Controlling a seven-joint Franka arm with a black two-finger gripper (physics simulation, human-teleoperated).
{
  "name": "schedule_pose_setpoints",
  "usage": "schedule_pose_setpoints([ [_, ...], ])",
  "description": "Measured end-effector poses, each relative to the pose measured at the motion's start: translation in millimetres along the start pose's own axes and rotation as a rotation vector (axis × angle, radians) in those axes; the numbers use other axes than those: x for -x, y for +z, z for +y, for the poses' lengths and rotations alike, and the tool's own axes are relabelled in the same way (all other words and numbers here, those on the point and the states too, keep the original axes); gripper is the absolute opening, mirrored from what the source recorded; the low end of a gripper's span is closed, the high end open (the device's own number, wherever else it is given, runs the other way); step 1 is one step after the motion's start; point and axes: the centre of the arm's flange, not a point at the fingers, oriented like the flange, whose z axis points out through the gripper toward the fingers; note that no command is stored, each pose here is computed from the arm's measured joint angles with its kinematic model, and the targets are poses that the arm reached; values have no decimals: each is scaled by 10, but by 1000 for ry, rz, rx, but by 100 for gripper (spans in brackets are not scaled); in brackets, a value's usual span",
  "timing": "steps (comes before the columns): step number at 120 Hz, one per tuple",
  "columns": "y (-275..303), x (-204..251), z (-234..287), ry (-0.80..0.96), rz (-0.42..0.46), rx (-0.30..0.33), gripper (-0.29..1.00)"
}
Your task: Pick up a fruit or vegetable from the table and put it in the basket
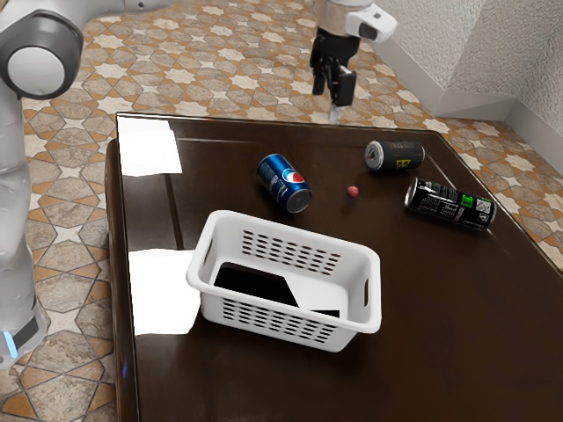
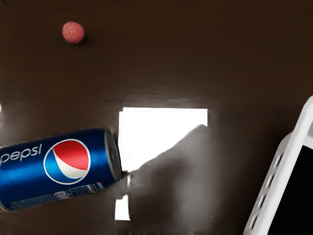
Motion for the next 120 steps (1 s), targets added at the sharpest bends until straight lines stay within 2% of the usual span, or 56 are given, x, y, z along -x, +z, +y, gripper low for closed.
schedule_pose_setpoints([
  [20,-19,32,-256,-47,-9,-1,70],
  [37,-1126,292,-529,-95,199,-1,70],
  [46,-1217,304,-702,-126,222,-16,70],
  [56,-830,13,-897,-153,169,-43,70],
  [72,217,-676,-866,-125,66,-56,70],
  [120,1805,-1387,-949,-109,1,-53,70],
])
